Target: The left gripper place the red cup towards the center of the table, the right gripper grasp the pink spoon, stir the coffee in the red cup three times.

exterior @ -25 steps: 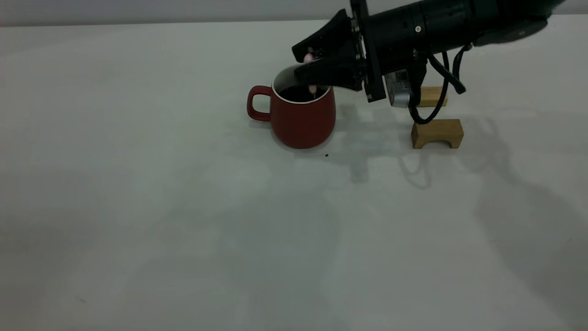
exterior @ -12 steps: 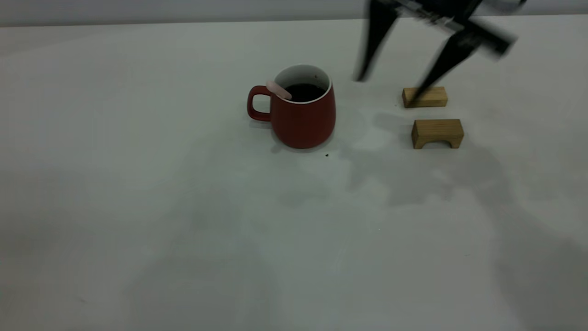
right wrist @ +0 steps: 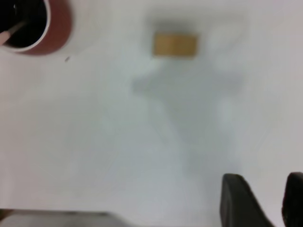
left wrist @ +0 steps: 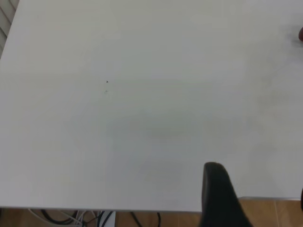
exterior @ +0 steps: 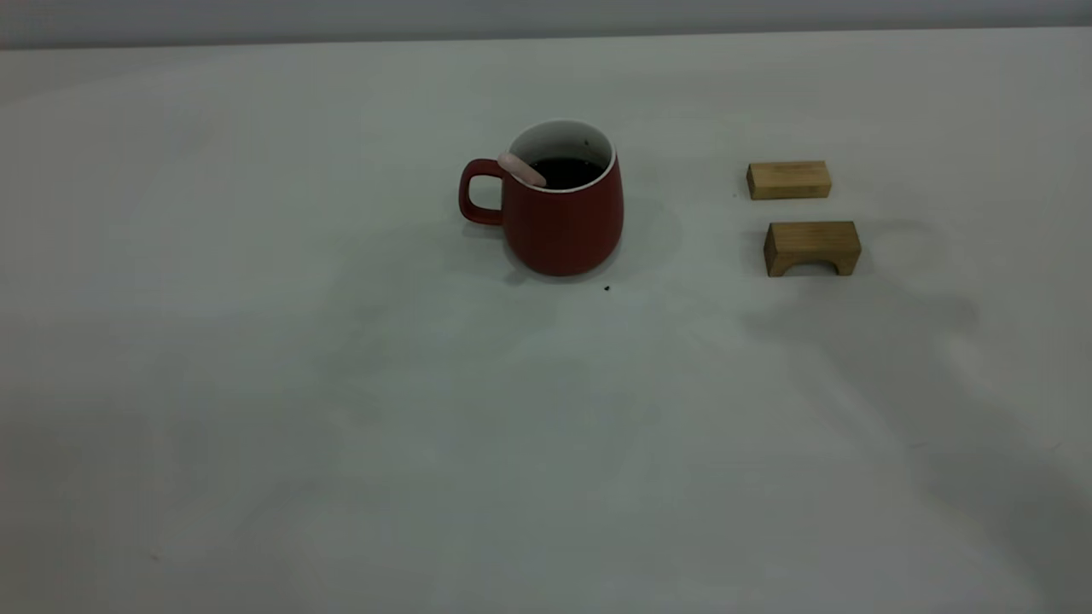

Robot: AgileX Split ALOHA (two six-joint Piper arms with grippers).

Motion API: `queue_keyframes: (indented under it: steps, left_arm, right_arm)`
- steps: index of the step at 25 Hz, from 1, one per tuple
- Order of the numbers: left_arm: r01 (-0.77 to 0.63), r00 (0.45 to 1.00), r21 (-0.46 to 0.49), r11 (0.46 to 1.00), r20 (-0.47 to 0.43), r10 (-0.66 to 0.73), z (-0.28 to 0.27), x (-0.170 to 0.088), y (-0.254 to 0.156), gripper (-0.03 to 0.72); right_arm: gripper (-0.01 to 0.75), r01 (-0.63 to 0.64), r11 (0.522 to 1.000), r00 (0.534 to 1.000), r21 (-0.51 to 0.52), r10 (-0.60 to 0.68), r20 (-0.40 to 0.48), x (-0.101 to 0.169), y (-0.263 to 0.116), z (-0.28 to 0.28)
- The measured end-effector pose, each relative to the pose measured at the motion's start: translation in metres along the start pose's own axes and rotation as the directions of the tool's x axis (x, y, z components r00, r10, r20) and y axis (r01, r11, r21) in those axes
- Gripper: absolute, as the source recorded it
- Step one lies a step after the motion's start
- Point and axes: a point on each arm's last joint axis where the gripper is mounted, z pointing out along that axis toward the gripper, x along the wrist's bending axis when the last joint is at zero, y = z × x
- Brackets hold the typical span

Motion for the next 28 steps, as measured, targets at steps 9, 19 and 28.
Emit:
queue_keyframes:
  steps: [9,19,28]
  left_arm:
    - [0.0,1.0,0.0,1.0,0.0,0.0,0.0,0.0,0.0,0.478]
    - [0.0,1.0,0.0,1.0,0.0,0.0,0.0,0.0,0.0,0.478]
    - [0.0,1.0,0.0,1.0,0.0,0.0,0.0,0.0,0.0,0.478]
  right_arm:
    - [0.187,0.145,0.936,0.988,-0.32,-0.117,0.104,-0.039,-0.085,-0.124]
    - [0.192,-0.015,0.809,0.999,-0.587,0.043,0.034,-0.075,-0.241,-0.166]
    - [0.205,-0.102,0.691,0.976,-0.716,0.21,0.064,-0.074,-0.34,-0.119]
